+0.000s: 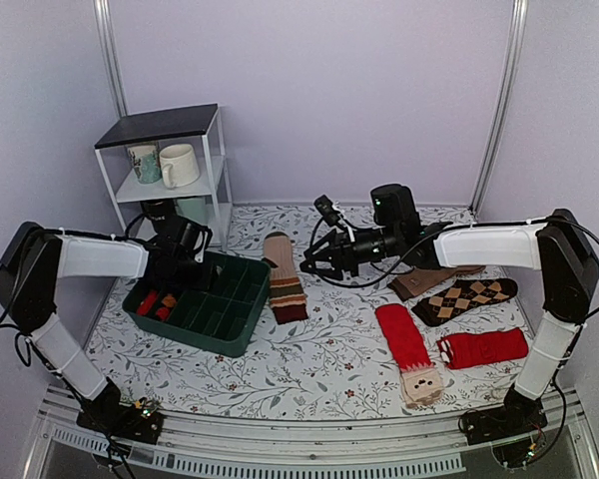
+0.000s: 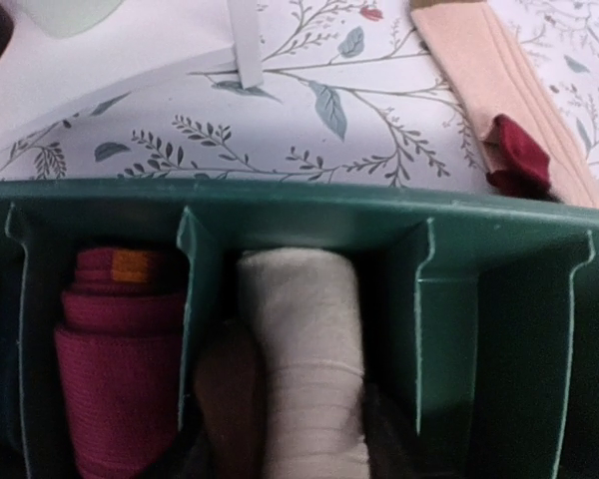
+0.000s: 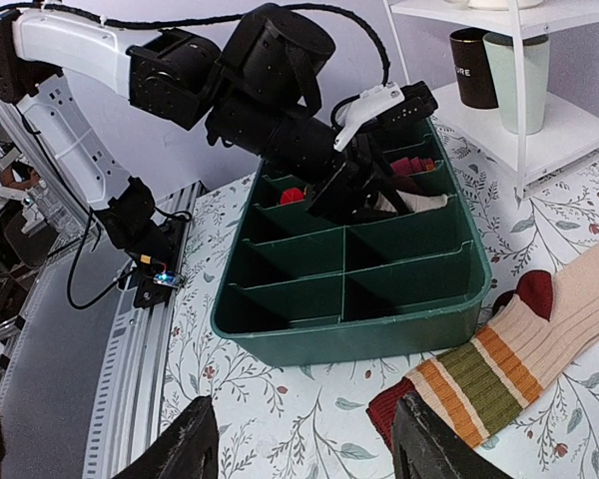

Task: Roll the socks
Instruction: Place a pair of socks in the storage box, then reset both arms

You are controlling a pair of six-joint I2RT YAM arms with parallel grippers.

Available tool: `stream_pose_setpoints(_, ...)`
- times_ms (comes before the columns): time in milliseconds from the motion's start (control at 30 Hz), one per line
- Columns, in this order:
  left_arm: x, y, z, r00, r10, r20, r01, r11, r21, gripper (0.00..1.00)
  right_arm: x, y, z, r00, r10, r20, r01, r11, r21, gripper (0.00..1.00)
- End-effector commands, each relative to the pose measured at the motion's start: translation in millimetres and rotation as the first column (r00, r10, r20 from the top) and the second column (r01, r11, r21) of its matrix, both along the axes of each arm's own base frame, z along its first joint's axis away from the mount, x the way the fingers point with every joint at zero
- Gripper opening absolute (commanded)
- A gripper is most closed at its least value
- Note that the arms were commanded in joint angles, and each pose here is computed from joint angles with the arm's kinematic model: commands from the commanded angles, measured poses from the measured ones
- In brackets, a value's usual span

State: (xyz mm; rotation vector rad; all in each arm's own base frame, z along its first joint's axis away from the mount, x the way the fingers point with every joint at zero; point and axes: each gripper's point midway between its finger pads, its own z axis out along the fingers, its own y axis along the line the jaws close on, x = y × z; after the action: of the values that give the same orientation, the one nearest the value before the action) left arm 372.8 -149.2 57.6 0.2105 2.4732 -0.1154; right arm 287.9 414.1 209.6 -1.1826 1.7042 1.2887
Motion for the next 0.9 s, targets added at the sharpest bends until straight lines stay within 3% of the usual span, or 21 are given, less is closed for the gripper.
stream_pose_setpoints(0, -16, -1, -12, 0.995, -0.021, -0.096, 0.021, 1.000, 0.000, 0.51, -4, -6, 31, 0.998, -0.002, 0.058, 0.000, 0.999, 0.050, 0.59)
stream_pose_setpoints(133, -10, -3, 4, 0.998, -0.021, -0.054, 0.021, 1.000, -0.016, 0.65, -2, -6, 32, 0.998, -0.009, 0.061, 0.005, 0.999, 0.053, 0.59)
stream_pose_setpoints(167, -9, -3, 8, 0.999, -0.023, -0.043, 0.022, 1.000, -0.019, 0.73, -1, -6, 33, 0.998, -0.014, 0.062, 0.010, 0.999, 0.053, 0.59)
stream_pose_setpoints(200, -7, -4, 14, 0.999, -0.026, -0.028, 0.025, 0.999, -0.024, 0.92, 0, -7, 33, 0.998, -0.019, 0.062, 0.016, 0.998, 0.053, 0.59)
stream_pose_setpoints(233, -6, -5, 22, 1.000, -0.027, -0.009, 0.027, 0.999, -0.030, 0.99, 1, -6, 33, 0.998, -0.022, 0.061, 0.019, 0.998, 0.053, 0.60)
stream_pose_setpoints(633, -4, -6, 104, 0.983, -0.030, 0.179, 0.047, 0.994, -0.094, 0.99, 27, -18, 42, 0.986, -0.161, 0.035, 0.159, 0.986, 0.051, 0.72)
stream_pose_setpoints(667, -5, -6, 113, 0.979, -0.033, 0.200, 0.054, 0.994, -0.100, 0.99, 31, -22, 41, 0.983, -0.180, 0.021, 0.179, 0.983, 0.048, 0.92)
stream_pose_setpoints(700, -5, -6, 122, 0.974, -0.031, 0.223, 0.055, 0.993, -0.104, 0.99, 35, -27, 41, 0.980, -0.198, 0.001, 0.198, 0.979, 0.048, 0.99)
stream_pose_setpoints(800, -7, 0, 146, 0.955, -0.024, 0.295, 0.056, 0.994, -0.098, 0.99, 48, -44, 37, 0.962, -0.264, -0.066, 0.267, 0.963, 0.034, 1.00)
stream_pose_setpoints(867, -9, 7, 155, 0.941, -0.017, 0.338, 0.047, 0.996, -0.080, 1.00, 64, -59, 26, 0.919, -0.382, -0.100, 0.382, 0.924, -0.015, 1.00)
